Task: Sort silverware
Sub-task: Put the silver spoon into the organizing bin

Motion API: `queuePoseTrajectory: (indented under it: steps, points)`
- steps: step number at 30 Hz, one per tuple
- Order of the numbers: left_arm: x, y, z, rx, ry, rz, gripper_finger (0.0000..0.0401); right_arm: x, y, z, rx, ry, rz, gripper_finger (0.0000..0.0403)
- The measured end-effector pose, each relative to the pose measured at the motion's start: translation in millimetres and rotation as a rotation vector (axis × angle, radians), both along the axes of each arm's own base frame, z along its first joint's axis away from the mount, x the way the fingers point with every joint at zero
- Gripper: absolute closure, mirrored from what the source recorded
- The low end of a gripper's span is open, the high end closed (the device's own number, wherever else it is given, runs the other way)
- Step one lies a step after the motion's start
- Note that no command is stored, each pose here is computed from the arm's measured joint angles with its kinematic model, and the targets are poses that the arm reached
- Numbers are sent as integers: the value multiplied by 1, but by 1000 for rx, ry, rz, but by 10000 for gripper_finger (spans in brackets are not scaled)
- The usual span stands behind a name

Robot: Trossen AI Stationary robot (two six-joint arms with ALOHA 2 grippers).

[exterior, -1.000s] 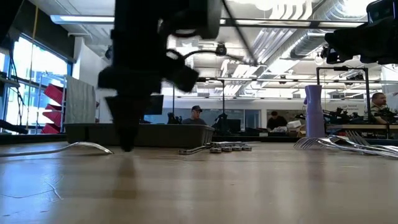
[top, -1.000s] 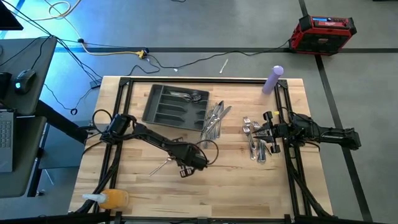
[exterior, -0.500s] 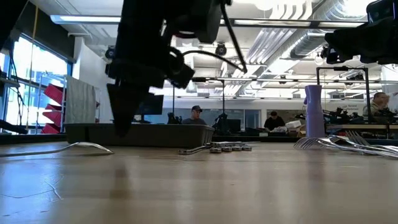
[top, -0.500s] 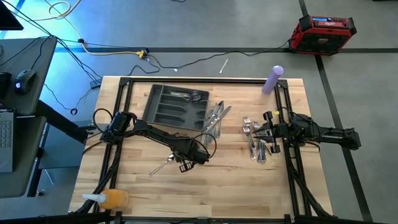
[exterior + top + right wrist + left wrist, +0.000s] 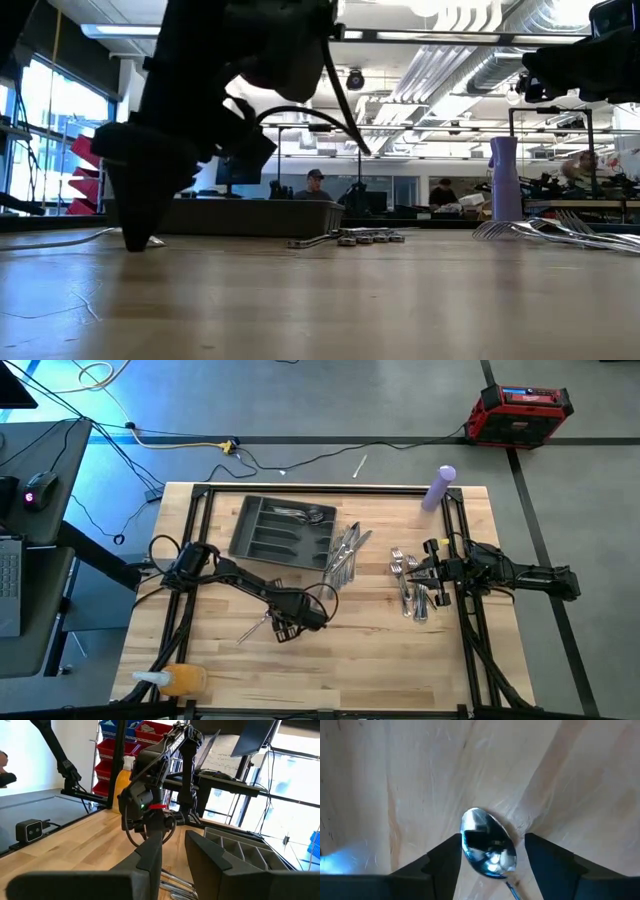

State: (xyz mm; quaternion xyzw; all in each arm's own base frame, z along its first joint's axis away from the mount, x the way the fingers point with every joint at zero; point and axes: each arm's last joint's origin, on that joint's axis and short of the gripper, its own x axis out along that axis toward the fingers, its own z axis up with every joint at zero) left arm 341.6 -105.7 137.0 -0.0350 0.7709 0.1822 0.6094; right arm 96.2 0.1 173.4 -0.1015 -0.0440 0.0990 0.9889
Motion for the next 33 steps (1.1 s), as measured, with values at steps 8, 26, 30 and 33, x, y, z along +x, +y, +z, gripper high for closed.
queuePoseTrajectory:
  steps: [8,26,30,33]
  points:
    - [-5,0,-6,-16,18,-2,297,0,0,0,0,0,0,329]
    - [52,4,16,-212,-336,-376,393,0,0,0,0,-1,0,329]
    - [62,10,18,-219,-415,-434,363,0,0,0,0,-1,0,329]
    - [67,15,23,-235,-443,-389,328,0,0,0,0,0,0,329]
